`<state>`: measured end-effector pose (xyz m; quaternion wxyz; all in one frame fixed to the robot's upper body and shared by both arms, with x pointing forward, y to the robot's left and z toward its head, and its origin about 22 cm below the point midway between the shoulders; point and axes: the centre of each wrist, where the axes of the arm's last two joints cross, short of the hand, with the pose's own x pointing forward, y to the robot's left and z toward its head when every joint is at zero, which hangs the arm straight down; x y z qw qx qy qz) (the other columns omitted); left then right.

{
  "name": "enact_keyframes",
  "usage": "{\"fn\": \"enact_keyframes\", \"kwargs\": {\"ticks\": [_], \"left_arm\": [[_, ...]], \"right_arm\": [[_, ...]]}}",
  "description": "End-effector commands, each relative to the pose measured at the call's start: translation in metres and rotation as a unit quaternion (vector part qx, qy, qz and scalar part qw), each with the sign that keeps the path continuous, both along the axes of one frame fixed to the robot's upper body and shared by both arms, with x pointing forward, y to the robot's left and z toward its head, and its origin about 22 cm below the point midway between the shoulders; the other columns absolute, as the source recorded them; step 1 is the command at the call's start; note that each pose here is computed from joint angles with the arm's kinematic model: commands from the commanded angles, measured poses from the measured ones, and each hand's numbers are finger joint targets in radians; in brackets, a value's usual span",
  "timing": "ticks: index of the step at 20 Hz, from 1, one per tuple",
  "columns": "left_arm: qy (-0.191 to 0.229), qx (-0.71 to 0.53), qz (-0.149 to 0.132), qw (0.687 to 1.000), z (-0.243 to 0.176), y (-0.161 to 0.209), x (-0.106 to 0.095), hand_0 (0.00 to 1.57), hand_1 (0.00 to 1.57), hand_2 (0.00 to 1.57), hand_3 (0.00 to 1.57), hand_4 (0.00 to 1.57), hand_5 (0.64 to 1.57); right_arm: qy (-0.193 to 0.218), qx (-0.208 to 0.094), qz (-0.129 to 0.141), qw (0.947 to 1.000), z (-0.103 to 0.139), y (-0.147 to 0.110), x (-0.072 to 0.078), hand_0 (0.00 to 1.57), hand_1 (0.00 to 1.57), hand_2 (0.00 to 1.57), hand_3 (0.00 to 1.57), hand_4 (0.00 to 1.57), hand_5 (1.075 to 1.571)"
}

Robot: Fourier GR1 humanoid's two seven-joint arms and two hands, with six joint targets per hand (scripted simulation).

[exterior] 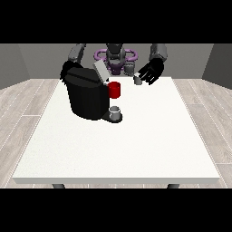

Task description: Insert the coffee pod into the coffee machine and close the lid

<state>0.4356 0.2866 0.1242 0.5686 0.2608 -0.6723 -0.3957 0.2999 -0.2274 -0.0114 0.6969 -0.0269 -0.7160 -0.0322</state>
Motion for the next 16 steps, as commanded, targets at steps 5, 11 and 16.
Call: {"fn": "enact_keyframes", "kwargs": {"ticks": [5, 11, 16], "left_arm": [[-0.028, -0.011, 0.041, 0.999, 0.069, 0.010, 0.015, 1.25, 1.25, 1.29, 1.24, 0.51, 1.571], [-0.071, -0.026, 0.035, 0.997, 0.114, 0.011, 0.018, 1.28, 1.28, 1.33, 1.27, 0.48, 1.571], [-0.063, -0.014, 0.038, 0.997, 0.088, -0.020, 0.023, 1.28, 1.28, 1.33, 1.26, 0.52, 1.571]], "right_arm": [[-0.028, -0.012, 0.030, 0.9991, 0.028, 0.033, 0.008, 0.00, 0.00, 0.00, 0.00, 0.53, 1.571], [-0.051, -0.013, 0.032, 0.9981, 0.051, 0.025, 0.020, 0.00, 0.00, 0.00, 0.00, 0.51, 1.571], [-0.054, -0.029, 0.034, 0.9976, 0.053, 0.026, 0.016, 0.00, 0.00, 0.00, 0.00, 0.54, 1.571]]}}
